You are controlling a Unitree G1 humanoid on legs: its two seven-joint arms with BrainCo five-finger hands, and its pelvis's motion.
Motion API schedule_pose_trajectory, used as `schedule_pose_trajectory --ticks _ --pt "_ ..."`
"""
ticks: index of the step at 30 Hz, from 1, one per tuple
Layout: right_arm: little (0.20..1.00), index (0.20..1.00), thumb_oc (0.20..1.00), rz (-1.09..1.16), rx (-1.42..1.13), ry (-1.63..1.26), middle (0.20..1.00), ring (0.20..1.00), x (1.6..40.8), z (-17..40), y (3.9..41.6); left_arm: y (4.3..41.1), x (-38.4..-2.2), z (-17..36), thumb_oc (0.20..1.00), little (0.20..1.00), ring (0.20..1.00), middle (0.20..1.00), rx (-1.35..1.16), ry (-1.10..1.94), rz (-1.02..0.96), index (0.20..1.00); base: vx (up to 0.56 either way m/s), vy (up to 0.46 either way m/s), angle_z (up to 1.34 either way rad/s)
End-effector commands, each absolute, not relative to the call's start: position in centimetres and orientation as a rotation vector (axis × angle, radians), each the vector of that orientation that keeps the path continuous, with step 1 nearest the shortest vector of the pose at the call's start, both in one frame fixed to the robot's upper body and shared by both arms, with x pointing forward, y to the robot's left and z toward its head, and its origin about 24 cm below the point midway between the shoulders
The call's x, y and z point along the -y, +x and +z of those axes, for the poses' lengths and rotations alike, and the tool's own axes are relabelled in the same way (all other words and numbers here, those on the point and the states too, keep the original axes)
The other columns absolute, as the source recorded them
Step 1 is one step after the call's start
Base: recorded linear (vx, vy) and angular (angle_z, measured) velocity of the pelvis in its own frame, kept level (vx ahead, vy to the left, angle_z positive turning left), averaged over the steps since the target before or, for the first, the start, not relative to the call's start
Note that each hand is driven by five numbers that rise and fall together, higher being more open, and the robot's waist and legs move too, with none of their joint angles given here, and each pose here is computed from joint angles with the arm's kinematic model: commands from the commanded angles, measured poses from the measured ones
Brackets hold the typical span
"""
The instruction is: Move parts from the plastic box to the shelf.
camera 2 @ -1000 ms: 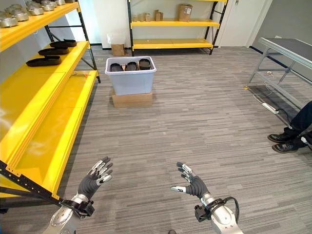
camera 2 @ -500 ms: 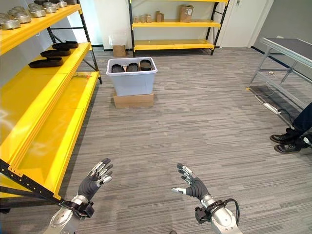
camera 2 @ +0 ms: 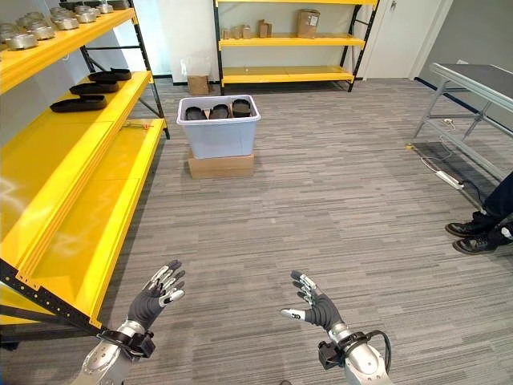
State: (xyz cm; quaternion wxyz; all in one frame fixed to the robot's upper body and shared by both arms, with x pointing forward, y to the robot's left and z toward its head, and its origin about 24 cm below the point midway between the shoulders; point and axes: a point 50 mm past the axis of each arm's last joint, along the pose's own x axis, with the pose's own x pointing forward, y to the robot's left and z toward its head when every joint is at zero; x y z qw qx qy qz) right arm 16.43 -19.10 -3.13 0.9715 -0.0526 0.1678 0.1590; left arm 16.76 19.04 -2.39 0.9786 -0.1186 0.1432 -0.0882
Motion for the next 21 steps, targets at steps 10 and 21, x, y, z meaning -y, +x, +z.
schedule_pose_trajectory --ticks 10,21 --pt "1.0 1.0 1.0 0.326 -0.201 -0.07 1.0 1.0 18.5 -1.0 19.0 19.7 -19.4 0.7 1.0 1.0 1.0 1.0 -0.122 -0.116 -0.251 1.0 0.0 0.167 0.02" --pt "1.0 1.0 1.0 0.354 -0.161 -0.068 1.0 1.0 19.1 0.0 19.1 20.5 -19.5 1.5 1.0 1.0 1.0 1.0 -0.079 -0.089 -0.259 1.0 0.07 0.098 0.09"
